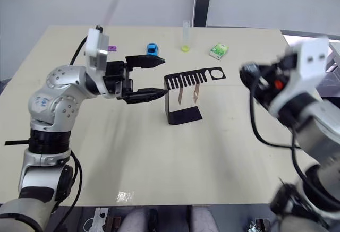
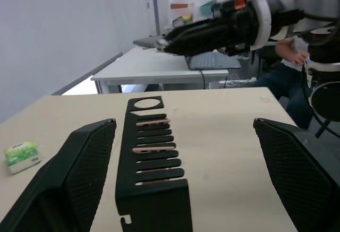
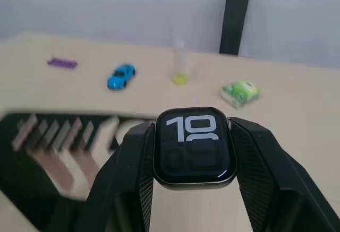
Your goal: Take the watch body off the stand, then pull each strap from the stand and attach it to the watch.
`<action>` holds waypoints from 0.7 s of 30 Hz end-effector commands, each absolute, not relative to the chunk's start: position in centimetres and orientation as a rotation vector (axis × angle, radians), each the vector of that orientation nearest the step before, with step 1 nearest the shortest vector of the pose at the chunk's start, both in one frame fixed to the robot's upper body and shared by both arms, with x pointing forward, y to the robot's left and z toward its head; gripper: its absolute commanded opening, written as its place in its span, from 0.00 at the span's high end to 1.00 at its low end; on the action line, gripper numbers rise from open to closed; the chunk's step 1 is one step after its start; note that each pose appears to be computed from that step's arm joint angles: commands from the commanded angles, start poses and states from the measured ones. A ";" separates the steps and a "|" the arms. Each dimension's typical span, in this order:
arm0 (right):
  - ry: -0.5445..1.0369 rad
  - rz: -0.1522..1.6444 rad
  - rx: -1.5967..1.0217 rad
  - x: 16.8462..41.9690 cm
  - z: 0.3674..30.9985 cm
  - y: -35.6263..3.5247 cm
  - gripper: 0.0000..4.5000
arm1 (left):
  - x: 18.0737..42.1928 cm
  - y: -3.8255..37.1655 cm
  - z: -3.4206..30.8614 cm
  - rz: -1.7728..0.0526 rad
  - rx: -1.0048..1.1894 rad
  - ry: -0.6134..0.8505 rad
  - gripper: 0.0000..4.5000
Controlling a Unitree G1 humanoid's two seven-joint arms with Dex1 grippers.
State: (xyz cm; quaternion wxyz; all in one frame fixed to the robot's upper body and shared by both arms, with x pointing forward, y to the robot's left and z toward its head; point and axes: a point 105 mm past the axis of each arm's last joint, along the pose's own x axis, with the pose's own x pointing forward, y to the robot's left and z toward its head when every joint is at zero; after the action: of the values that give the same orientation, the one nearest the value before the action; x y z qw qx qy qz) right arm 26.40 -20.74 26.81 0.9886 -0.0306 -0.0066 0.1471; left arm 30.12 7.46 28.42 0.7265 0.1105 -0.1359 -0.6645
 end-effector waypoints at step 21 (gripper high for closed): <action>0.174 0.166 -0.039 26.4 11.8 -25.5 0.64 | 25.6 6.9 19.6 -1.662 0.367 -0.069 0.00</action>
State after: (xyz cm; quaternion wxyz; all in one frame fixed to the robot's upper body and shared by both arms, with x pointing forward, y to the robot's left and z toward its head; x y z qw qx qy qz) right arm 26.33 -25.59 11.10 0.9914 -0.0115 0.1065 0.0748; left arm 26.24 7.27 18.77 0.6705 0.1412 -0.0054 -0.7283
